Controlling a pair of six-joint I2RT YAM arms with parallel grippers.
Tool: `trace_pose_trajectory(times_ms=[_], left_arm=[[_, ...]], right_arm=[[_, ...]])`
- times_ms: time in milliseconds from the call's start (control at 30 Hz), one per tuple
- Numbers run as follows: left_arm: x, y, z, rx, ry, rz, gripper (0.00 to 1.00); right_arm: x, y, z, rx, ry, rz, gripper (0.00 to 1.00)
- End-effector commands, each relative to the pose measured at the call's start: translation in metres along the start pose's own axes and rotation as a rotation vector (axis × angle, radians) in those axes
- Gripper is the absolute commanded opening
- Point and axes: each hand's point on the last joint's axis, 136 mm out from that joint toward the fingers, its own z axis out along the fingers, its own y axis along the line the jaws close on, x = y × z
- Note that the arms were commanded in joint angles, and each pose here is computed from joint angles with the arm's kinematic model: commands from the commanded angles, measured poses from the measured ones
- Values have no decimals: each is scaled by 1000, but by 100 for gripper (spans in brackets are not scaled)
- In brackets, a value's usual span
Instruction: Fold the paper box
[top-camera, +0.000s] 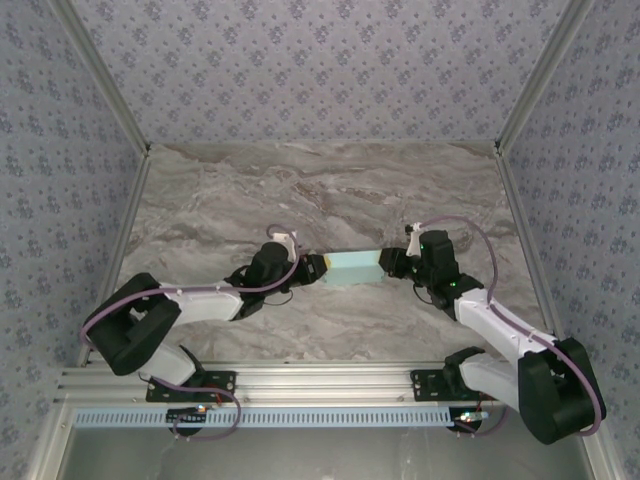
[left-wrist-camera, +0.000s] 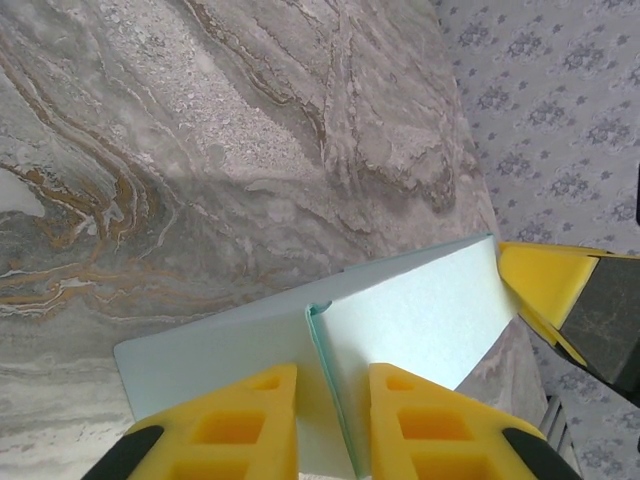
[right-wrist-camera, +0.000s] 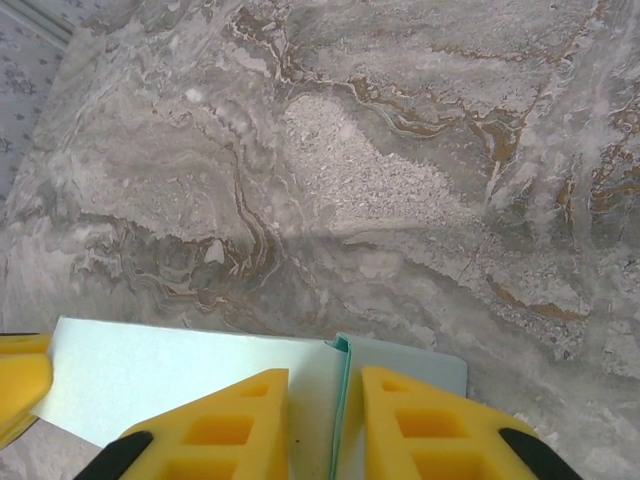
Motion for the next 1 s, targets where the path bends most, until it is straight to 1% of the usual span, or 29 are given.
trace_pose_trajectory(times_ms=[0,200,333,433,500,633,733,967], left_arm=[[66,78,-7,-256,231,-49,17],[51,67,-9,-247,202,-18,18],[56,79,-8,-277,210,-21,19],[59,76,-4,-250,217,-38,20],[51,66,-2,-230,205,-23,21],[30,43,-1,-201,173,22,24],[12,34,0,-186,140,23,24],[-32,17,4,-152,69,40,24]], right_arm=[[93,-48,-1,158,321,102,21],[83,-42,-4,148,299,88,21],[93,-49,-1,161,313,101,21],[88,-39,3,110,309,108,21],[75,-27,4,64,273,109,22],[39,5,1,-50,181,92,23],[16,22,-2,-105,117,79,23],[-25,40,3,-154,-3,64,21]])
